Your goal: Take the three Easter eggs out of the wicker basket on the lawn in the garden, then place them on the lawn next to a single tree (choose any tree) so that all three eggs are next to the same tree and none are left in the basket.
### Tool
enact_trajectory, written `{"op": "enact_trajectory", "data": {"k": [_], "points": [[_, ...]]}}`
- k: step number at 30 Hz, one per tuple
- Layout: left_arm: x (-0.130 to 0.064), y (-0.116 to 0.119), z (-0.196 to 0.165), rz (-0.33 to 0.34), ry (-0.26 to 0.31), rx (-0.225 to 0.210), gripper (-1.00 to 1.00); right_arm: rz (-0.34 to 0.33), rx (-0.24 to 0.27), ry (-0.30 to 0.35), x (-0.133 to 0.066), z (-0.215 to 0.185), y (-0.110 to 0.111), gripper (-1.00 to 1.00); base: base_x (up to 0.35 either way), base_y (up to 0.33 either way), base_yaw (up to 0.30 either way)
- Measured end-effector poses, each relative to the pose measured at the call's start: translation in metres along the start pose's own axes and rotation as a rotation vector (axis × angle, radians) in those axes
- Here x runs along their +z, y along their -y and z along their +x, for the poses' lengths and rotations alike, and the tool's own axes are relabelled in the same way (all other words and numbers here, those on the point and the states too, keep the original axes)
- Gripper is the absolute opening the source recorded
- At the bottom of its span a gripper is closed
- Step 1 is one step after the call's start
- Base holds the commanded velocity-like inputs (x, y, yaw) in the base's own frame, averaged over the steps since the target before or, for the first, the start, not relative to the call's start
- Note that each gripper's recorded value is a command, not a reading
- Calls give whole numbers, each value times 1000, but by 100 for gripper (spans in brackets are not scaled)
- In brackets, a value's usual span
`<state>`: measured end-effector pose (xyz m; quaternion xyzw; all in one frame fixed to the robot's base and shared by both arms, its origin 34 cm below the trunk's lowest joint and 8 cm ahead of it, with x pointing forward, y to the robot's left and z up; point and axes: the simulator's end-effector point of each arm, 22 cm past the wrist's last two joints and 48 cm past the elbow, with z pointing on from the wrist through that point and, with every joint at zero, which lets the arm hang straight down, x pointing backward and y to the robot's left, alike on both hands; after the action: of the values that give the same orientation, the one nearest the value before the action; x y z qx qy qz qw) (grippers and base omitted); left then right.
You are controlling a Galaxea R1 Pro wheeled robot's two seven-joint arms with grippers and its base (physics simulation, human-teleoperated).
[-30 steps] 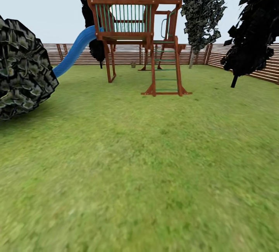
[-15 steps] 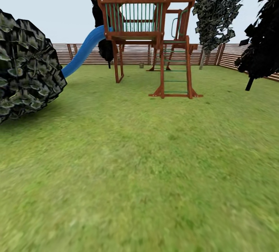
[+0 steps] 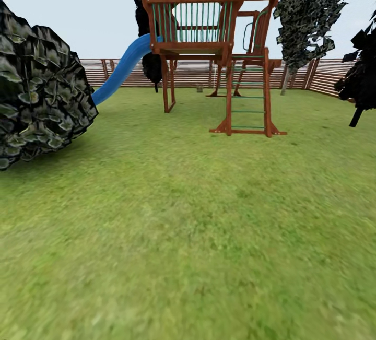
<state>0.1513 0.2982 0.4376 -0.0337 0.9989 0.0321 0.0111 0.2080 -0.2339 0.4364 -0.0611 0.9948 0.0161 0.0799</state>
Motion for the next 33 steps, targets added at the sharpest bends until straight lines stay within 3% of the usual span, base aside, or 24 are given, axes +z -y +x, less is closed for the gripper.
{"op": "enact_trajectory", "data": {"k": [33], "points": [[0,0,0,0,0,0,100,2,-1,0,0,0,2,100,328,37,8]]}}
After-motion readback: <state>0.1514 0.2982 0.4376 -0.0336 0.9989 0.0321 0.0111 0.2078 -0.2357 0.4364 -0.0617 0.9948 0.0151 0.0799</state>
